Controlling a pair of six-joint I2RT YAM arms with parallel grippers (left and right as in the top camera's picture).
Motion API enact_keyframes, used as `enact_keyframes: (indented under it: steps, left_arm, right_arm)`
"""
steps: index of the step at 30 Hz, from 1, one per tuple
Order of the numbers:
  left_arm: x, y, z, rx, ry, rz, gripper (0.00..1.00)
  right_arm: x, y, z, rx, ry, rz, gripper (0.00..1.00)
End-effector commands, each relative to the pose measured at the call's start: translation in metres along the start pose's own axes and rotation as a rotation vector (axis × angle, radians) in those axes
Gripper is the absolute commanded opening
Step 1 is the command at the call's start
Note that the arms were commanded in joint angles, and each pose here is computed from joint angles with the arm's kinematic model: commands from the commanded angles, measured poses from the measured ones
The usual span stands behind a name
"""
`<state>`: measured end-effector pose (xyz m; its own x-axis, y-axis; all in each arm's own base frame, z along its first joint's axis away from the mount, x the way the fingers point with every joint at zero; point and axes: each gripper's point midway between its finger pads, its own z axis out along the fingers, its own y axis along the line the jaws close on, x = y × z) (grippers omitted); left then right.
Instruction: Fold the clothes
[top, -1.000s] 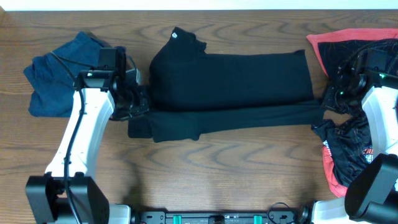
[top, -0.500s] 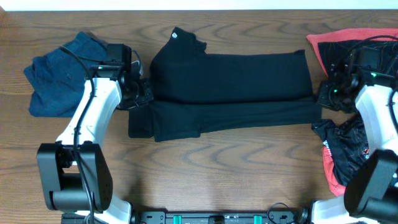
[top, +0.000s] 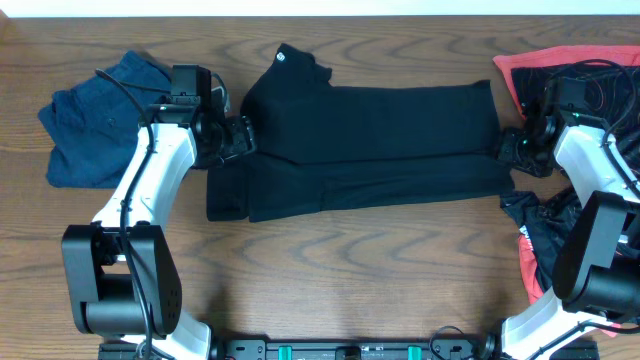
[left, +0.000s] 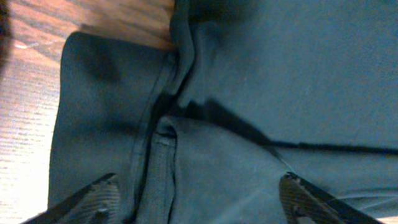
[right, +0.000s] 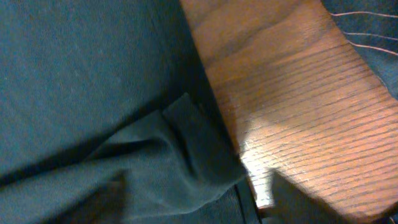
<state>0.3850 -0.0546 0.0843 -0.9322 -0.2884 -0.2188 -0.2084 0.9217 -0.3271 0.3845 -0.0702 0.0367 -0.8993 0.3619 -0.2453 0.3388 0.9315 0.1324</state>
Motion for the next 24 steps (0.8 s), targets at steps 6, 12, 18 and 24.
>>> enact_keyframes:
  steps: [6, 12, 18, 24]
  left_arm:
    - [0.029, 0.012, 0.003, -0.049, 0.123, -0.034, 0.86]
    - [0.036, 0.014, 0.002, -0.056, 0.147, -0.038, 0.86]
    - [0.049, 0.017, 0.0, -0.074, 0.199, -0.05, 0.85]
    - [0.061, 0.014, -0.002, -0.086, 0.246, -0.044, 0.84]
  right_arm:
    - [0.009, 0.002, 0.002, 0.012, 0.033, -0.002, 0.87]
    - [0.023, -0.001, 0.001, 0.026, 0.088, 0.012, 0.91]
    - [0.041, -0.016, -0.001, 0.112, 0.154, 0.042, 0.88]
    - [0.031, -0.007, 0.001, 0.055, 0.118, -0.011, 0.72]
